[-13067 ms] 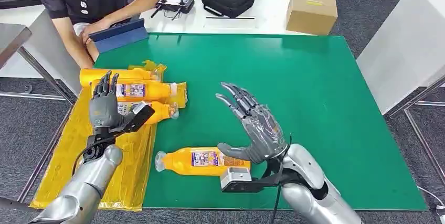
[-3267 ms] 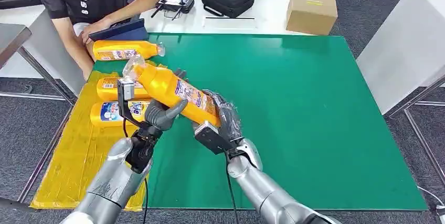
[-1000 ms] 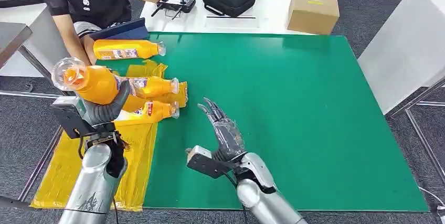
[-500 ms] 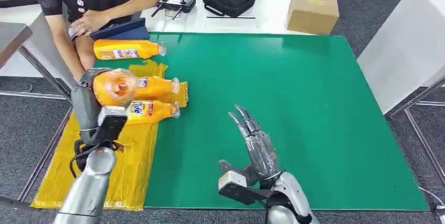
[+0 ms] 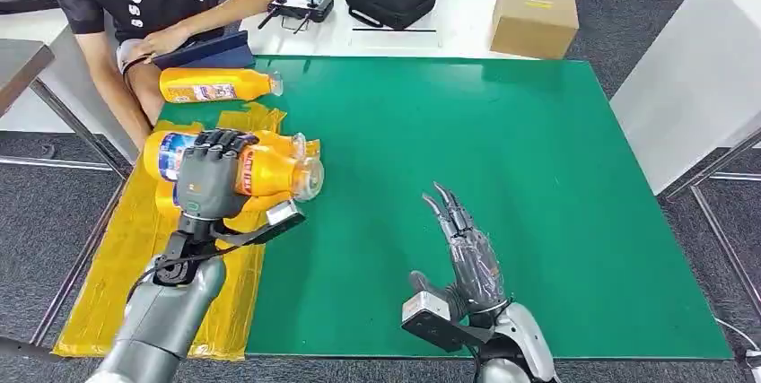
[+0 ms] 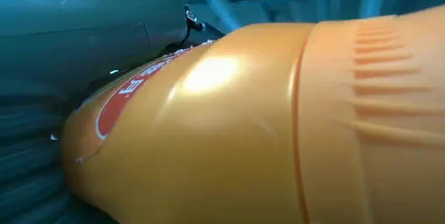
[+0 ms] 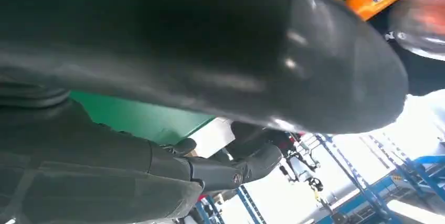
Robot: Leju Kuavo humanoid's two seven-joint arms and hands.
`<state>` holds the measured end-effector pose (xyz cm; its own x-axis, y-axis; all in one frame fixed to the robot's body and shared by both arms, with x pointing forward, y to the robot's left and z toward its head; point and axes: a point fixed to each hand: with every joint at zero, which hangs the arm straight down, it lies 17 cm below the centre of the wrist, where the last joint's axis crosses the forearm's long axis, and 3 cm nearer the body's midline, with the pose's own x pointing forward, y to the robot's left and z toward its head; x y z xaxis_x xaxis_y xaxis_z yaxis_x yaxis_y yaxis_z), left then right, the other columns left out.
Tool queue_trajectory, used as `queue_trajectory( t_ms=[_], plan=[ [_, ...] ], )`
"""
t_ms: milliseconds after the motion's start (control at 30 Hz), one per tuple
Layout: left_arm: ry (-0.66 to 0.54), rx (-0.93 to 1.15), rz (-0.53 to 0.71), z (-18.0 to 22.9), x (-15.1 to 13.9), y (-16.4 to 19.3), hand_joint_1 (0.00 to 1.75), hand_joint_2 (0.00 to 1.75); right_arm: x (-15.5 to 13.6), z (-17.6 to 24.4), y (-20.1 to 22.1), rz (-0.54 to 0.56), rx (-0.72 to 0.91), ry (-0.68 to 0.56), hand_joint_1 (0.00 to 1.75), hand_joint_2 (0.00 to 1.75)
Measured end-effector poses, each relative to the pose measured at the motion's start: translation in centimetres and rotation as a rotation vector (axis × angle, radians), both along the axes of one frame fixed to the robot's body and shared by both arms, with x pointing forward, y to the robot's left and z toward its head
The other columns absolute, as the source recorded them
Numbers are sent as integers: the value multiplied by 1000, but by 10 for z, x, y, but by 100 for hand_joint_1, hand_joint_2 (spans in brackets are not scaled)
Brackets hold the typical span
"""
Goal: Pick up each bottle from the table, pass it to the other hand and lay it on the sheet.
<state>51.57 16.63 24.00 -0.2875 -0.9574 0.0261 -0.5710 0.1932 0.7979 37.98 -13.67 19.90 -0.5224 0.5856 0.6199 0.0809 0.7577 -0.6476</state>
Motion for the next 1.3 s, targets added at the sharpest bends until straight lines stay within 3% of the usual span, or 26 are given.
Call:
queue_trajectory(
  t_ms=[367,833,867,900,1300],
  plan=[
    [227,234,120,-55,64,-3,175,175,-1,-9,10,27,-20,38,0,0],
    [286,295,214,-55,89,32,175,175,1,-18,11,28,-23,60,0,0],
    [288,296,219,-55,90,34,138,175,1,-18,11,29,-22,61,0,0],
    [289,298,224,-55,90,38,3,175,2,-18,11,30,-23,62,0,0],
    [379,91,225,-64,95,69,0,175,7,-23,17,50,-24,84,0,0]
  ],
)
